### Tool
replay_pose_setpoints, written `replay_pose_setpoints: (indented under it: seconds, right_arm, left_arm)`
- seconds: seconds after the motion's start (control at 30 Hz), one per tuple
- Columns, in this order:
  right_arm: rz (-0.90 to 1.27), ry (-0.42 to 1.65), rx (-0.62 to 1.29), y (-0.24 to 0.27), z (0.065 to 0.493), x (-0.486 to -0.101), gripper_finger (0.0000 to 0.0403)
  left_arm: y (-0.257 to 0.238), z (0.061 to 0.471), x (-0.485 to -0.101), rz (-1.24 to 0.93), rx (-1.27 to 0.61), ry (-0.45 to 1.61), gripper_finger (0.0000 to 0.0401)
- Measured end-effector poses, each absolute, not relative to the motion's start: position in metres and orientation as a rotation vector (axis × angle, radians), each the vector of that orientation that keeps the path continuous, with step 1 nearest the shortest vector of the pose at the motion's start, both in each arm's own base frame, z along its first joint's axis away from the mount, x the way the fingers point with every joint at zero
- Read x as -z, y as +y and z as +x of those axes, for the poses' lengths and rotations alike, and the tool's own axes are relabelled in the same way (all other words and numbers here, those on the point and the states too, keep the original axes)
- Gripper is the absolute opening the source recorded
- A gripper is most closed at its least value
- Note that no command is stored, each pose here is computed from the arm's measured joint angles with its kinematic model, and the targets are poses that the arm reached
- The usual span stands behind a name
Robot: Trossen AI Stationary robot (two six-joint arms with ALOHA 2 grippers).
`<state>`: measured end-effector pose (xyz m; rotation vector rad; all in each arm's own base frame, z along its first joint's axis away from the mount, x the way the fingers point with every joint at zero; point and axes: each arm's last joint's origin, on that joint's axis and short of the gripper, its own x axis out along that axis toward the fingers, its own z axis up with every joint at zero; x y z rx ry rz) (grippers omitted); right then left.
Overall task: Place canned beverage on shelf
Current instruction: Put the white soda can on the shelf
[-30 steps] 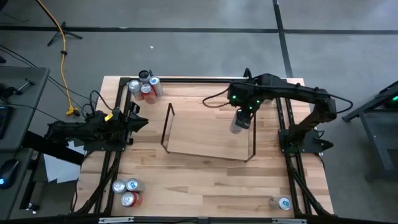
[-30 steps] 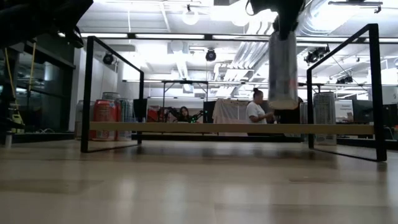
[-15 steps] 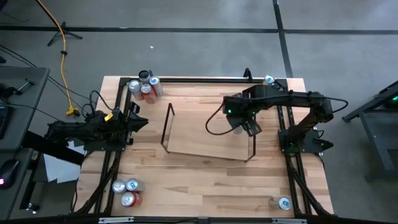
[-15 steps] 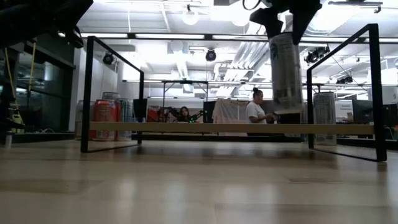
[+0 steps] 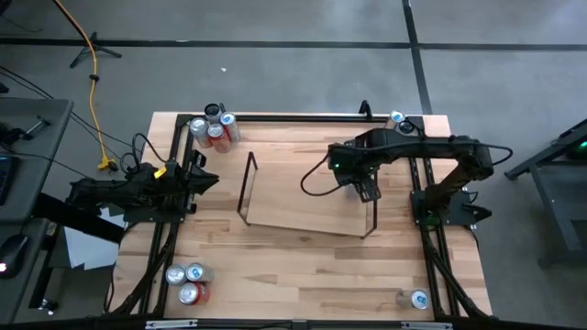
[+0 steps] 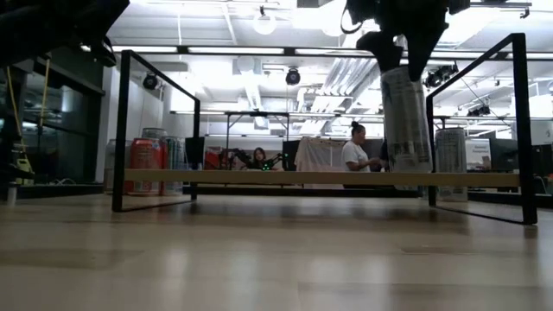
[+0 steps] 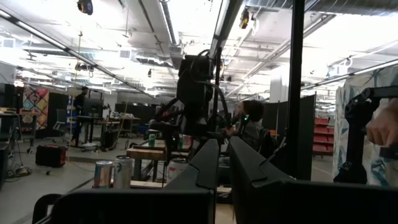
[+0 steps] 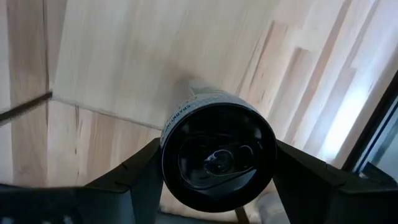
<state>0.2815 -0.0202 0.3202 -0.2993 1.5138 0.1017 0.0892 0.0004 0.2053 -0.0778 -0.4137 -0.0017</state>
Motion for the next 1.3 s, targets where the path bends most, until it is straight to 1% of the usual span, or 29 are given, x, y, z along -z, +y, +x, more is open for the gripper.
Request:
replay_pose_setpoints:
  seconds: [0.23, 0.4, 0.53, 0.73, 1.03, 1.17, 1.3]
  right_arm:
    - [-0.25, 1.446, -0.072, -0.02, 0.29, -0.323, 0.0245]
    - [-0.219, 1.451, -0.056, -0.02, 0.289, -0.323, 0.029]
    - [-0.22, 1.453, -0.054, -0.02, 0.289, -0.323, 0.0303]
    - [-0.222, 1.499, -0.057, -0.02, 0.283, -0.324, 0.0306]
    - [-0.213, 1.429, -0.033, -0.022, 0.263, -0.345, 0.0308]
    - [-0.169, 1.363, 0.023, -0.027, 0.251, -0.357, 0.0308]
    - [-0.07, 1.2, 0.09, -0.031, 0.253, -0.369, 0.0296]
  left_arm:
    - [0.0, 0.089, -0.205, -0.078, 0.002, -0.414, 0.0003]
    - [0.0, 0.089, -0.205, -0.077, 0.001, -0.414, 0.0003]
    - [0.0, 0.089, -0.205, -0.078, 0.002, -0.414, 0.0003]
    - [0.0, 0.089, -0.205, -0.078, 0.002, -0.414, 0.0003]
    - [0.0, 0.089, -0.205, -0.078, 0.001, -0.414, 0.0003]
    - [0.0, 0.089, -0.205, -0.078, 0.002, -0.414, 0.0003]
    - [0.0, 0.089, -0.205, -0.078, 0.002, -0.414, 0.0003]
